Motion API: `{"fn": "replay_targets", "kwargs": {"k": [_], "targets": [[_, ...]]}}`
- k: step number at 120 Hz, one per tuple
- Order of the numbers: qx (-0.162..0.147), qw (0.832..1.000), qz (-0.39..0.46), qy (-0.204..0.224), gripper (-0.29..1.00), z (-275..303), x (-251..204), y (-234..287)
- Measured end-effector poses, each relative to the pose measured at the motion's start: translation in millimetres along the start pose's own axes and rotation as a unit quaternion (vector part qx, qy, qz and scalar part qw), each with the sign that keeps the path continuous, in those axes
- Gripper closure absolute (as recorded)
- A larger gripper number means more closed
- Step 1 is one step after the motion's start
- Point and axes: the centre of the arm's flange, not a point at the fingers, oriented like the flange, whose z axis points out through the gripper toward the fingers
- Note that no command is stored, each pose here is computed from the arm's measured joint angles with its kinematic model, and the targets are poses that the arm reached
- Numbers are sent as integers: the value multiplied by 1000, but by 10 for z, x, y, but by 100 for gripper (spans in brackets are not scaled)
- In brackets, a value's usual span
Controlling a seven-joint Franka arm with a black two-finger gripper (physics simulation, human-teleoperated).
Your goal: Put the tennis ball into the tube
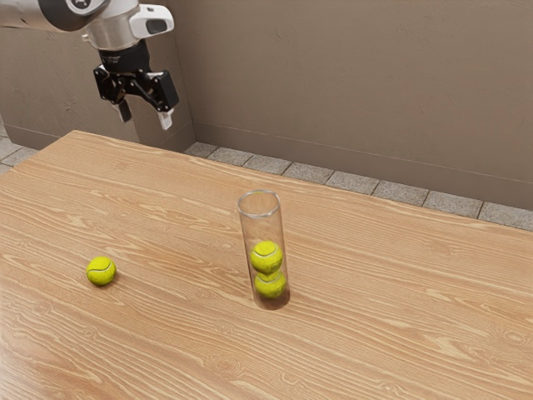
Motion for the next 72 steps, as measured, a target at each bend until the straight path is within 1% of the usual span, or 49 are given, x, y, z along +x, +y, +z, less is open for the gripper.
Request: {"fn": "replay_targets", "kwargs": {"k": [22,30,36,52,72], "targets": [[0,1000,-1,-9,0,28,-49,12],[-2,1000,-3,-22,0,77,-227,-26],[-2,999,-22,-30,0,135,-371,-232],[-3,994,-84,-64,0,646,-833,-844],[3,991,-113,-76,0,1261,-1021,-1129]]}}
